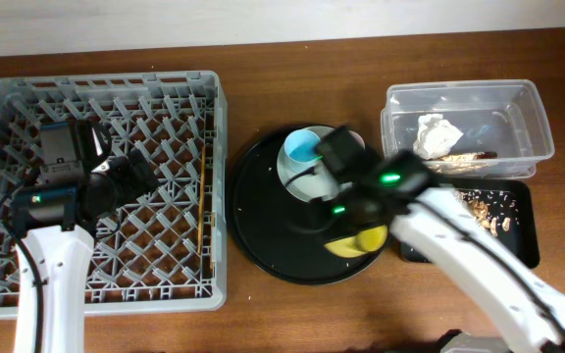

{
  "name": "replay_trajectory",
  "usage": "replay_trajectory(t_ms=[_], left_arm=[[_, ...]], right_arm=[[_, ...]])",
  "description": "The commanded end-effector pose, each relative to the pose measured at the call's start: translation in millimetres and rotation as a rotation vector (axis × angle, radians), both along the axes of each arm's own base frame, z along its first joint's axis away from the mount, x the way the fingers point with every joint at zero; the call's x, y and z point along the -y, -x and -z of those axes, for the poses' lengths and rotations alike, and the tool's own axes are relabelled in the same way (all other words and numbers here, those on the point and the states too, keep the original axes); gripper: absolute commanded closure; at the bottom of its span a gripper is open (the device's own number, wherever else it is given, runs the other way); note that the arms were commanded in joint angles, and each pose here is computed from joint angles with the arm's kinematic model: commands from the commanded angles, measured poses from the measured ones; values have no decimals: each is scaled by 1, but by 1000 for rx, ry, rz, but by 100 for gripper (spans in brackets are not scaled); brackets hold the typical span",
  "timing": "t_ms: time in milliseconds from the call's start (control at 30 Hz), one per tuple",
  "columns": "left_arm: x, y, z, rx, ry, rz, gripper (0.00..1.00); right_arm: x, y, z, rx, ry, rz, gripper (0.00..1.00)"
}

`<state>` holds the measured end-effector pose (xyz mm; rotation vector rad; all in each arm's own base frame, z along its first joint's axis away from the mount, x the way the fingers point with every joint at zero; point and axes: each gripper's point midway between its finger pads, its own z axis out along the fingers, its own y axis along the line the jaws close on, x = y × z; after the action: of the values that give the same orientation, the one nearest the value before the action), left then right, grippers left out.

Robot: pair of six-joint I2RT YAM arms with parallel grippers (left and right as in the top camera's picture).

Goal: Sort waste into correct bins and load items into the dishwasher rack
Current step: 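Tip the yellow bowl over the black tray to dump the scraps, then set the empty yellow bowl back on the round tray and release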

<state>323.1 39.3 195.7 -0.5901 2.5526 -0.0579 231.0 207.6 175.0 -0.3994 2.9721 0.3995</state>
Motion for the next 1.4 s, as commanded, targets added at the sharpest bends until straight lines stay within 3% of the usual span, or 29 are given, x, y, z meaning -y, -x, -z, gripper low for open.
replay_trajectory(t_ms=[0, 167, 200, 233, 367, 500, 567, 633, 733, 833, 1000, 1367], left_arm=[[-2, 0, -7, 22, -4, -15, 1], [-2, 0, -7, 22, -4, -15, 1], [-2, 0, -7, 22, -4, -15, 1], [-2, 0, -7, 22, -4, -15, 1], [-2, 0, -7, 22, -4, -15, 1], [-2, 0, -7, 22, -4, -15, 1], [-2, 0, -7, 22, -4, -15, 1], [-2, 0, -7, 22, -4, -15, 1], [-2, 0, -7, 22, -4, -15, 1], [-2, 0, -7, 22, -4, -15, 1], [-2, 0, -7, 22, -4, -15, 1], [-2, 0, -7, 22, -4, -15, 1]], right_arm=[[-37, 9, 51, -33, 135, -101, 96], [-68, 27, 114, -118, 230, -205, 95], [-67, 27, 114, -119, 231, -205, 91], [-68, 26, 113, -117, 228, -204, 77], [-74, 23, 95, -86, 199, -267, 61], [-80, -15, 34, 58, 153, -257, 57], [-75, -27, 22, 68, 135, -221, 58], [-61, -17, 27, -9, 157, -209, 64], [-43, 2, 54, -95, 226, -215, 95], [-29, 16, 100, -143, 264, -213, 96], [-34, 11, 146, -79, 211, -209, 96], [-18, -45, 146, 49, 186, -79, 95]])
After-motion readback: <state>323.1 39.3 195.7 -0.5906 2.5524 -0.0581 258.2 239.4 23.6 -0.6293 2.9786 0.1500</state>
